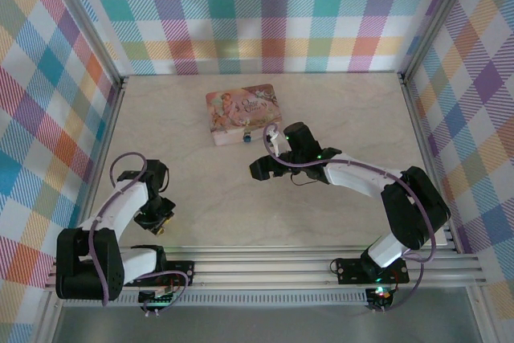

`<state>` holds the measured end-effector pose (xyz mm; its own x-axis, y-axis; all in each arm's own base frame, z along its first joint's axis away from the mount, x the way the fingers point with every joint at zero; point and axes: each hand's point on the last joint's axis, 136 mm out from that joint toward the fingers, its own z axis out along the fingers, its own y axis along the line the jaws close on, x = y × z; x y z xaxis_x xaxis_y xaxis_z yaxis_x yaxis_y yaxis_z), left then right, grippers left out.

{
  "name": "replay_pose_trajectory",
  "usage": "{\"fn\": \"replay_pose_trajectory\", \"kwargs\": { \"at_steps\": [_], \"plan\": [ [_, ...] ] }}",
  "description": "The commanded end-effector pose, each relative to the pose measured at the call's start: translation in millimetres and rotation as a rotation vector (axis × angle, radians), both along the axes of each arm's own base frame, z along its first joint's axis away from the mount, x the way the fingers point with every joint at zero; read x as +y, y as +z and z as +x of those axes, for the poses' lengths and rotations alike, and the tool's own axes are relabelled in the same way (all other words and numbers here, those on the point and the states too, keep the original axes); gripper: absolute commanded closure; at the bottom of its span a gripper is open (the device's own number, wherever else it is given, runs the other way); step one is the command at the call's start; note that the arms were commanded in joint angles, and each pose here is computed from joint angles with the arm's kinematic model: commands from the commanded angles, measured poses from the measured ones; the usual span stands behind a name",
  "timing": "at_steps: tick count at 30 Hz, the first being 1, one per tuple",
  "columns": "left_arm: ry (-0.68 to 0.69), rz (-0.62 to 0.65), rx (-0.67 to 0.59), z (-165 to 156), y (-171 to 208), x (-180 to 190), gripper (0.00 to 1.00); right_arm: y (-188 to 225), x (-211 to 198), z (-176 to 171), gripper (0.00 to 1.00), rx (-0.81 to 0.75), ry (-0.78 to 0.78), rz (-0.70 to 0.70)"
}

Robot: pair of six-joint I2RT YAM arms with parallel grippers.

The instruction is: Unlock the padlock with the key

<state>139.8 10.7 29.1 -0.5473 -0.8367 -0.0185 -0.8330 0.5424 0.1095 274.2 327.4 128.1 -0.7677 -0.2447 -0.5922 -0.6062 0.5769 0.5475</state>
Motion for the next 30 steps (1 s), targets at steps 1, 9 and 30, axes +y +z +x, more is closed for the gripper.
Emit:
{"fn": "replay_pose_trajectory", "kwargs": {
  "at_steps": [1, 9, 30],
  "plan": [
    [-0.019, 0.017, 0.006, 4, -2, 5, 0.71, 3, 2, -2, 0.20, -0.007, 0.020, -0.005],
    [-0.034, -0.005, 0.052, 0, -11, 1, 0.74, 2, -1, -2, 0.20, -0.005, 0.011, -0.023],
    [-0.035, -0.056, 0.096, -6, -13, -8, 0.86, 7, -8, -6, 0.19, -0.012, -0.011, -0.029]
  ]
}}
